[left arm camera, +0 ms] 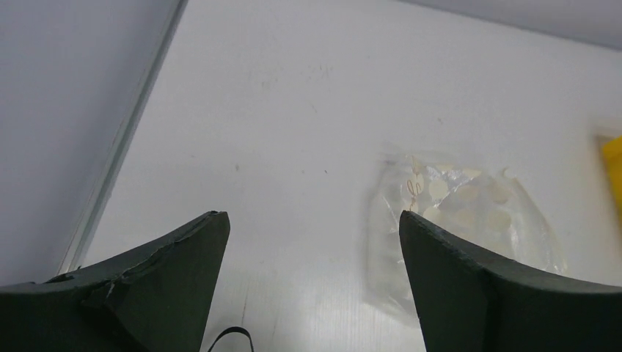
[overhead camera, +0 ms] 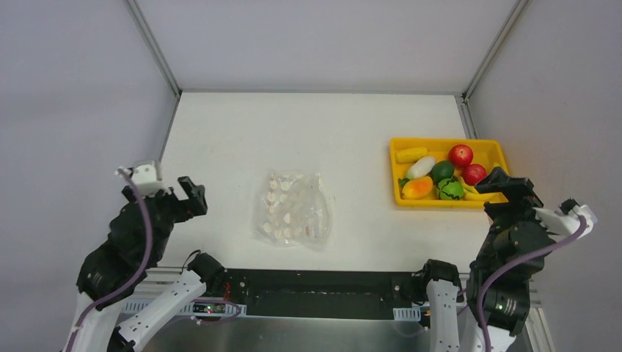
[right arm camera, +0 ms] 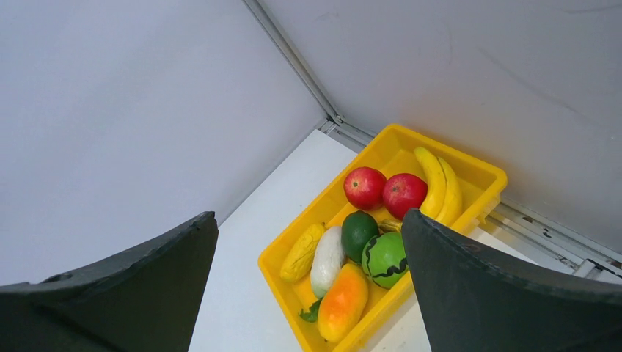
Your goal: Open the zip-top bag and remove the fake food
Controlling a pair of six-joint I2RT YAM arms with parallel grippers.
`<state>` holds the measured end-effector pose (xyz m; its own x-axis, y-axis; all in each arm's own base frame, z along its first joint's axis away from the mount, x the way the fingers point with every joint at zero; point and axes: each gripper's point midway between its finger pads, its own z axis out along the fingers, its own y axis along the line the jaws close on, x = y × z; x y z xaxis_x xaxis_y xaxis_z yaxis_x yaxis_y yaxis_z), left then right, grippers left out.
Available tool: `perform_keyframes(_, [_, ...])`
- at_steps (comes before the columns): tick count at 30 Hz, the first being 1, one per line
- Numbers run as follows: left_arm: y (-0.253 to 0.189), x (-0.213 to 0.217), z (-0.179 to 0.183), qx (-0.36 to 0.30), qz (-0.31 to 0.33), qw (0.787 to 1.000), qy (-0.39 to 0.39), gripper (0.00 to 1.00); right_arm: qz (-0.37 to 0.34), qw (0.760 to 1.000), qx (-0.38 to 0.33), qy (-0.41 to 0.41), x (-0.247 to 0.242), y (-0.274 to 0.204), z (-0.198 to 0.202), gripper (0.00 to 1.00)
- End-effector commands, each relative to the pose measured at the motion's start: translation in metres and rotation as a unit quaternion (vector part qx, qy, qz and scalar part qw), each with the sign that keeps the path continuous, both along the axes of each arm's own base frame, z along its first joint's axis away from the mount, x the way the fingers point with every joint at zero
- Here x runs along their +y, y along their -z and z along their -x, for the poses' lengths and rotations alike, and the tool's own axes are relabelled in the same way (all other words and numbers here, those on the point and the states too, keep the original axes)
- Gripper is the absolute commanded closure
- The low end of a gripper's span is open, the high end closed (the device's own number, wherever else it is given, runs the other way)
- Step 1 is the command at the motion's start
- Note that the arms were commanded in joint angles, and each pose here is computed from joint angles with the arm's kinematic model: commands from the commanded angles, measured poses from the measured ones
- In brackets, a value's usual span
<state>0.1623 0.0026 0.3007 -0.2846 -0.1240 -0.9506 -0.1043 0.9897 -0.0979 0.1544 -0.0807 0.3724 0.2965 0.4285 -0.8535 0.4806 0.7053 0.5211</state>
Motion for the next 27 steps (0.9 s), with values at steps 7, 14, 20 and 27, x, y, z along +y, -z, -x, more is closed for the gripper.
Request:
perform_keyframes(7, [-0.024,0.080,0.066,-0.119,0.046,0.986,-0.103,0.03,0.018,0.999,-0.016,-0.028,0.023,0.024,0.067,0.00])
perform_keyframes(14, [-0.008,0.087,0.073,-0.148,0.072,0.980,-0.112,0.01,0.019,0.999,-0.021,-0.020,0.023,0.035,0.081,0.00])
perform_keyframes(20, [0.005,0.082,0.066,-0.148,0.082,0.979,-0.114,0.01,0.023,0.999,-0.015,-0.023,0.024,0.038,0.082,0.00])
perform_keyframes(27, [0.009,0.071,0.056,-0.137,0.079,0.982,-0.103,0.01,0.026,0.999,-0.008,-0.025,0.024,0.041,0.081,0.00])
